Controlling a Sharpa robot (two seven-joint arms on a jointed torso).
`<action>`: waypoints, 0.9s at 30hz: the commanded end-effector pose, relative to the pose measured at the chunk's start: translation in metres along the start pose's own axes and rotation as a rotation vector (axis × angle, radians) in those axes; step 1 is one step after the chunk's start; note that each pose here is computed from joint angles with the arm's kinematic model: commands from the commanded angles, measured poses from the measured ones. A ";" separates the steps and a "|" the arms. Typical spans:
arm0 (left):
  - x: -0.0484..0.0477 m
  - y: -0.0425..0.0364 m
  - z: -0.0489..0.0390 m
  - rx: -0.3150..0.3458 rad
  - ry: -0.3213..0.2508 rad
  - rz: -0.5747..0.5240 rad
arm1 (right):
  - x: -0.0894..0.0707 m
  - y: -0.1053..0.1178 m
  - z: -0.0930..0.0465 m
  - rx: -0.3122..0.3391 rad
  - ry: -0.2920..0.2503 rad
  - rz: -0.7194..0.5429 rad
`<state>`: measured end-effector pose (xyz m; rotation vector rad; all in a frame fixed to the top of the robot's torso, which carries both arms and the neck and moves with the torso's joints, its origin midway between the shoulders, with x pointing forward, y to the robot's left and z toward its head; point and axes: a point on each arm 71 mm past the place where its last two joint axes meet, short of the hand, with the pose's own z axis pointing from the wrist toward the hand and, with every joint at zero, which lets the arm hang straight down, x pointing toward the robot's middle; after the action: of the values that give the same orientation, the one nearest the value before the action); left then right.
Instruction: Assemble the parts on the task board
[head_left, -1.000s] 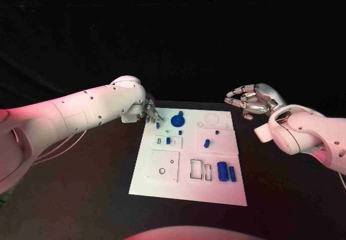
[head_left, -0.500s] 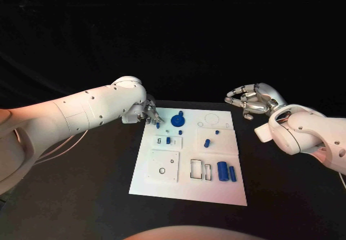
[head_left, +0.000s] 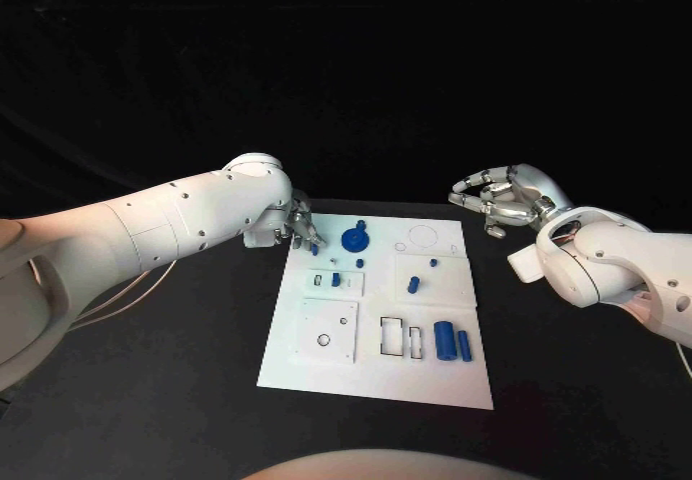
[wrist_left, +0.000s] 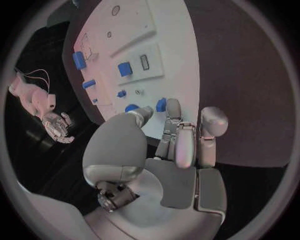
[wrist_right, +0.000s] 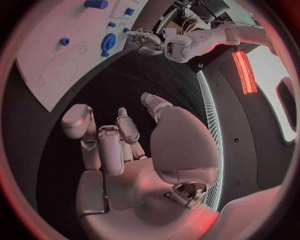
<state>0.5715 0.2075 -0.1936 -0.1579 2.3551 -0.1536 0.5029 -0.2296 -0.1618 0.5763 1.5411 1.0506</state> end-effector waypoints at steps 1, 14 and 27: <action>0.0003 -0.0026 0.0001 0.019 0.000 -0.012 | 0.002 0.001 0.000 -0.007 0.017 -0.001; -0.0021 -0.0011 0.0005 0.046 -0.021 -0.093 | 0.002 0.000 0.000 -0.007 0.016 -0.001; 0.0014 0.0081 -0.0087 0.075 -0.015 -0.196 | 0.000 -0.001 0.000 -0.004 0.014 -0.002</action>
<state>0.5652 0.2193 -0.1907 -0.2958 2.3230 -0.2736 0.5034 -0.2309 -0.1622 0.5776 1.5413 1.0474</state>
